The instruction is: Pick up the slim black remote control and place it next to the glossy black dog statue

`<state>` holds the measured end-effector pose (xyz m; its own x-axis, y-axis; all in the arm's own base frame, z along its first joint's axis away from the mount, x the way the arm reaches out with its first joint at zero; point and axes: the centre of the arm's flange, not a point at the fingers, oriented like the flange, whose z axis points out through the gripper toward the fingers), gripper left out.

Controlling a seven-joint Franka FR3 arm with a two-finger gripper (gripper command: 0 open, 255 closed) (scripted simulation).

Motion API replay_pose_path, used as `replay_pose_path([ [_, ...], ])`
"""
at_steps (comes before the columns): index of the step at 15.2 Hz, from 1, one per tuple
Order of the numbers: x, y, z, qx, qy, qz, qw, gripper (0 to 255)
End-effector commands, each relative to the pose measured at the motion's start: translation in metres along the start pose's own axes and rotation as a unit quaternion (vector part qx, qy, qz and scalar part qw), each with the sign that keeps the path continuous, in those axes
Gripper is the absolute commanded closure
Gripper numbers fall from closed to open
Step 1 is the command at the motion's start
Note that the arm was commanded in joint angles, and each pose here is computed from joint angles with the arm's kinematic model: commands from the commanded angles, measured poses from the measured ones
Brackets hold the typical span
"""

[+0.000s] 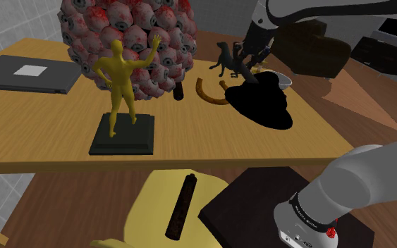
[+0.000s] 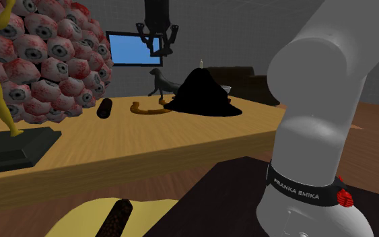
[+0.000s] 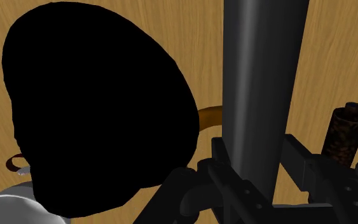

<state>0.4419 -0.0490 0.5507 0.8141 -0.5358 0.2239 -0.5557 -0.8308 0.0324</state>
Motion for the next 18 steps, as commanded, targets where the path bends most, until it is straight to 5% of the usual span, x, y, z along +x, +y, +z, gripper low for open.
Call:
replay_pose_path([
  [1,0.003,0.001,-0.010,0.000,0.000,0.000,1.0000,255],
  [5,0.007,0.002,-0.028,0.000,0.000,0.000,1.0000,255],
  [18,0.174,0.001,0.010,0.000,0.000,0.000,1.0000,255],
])
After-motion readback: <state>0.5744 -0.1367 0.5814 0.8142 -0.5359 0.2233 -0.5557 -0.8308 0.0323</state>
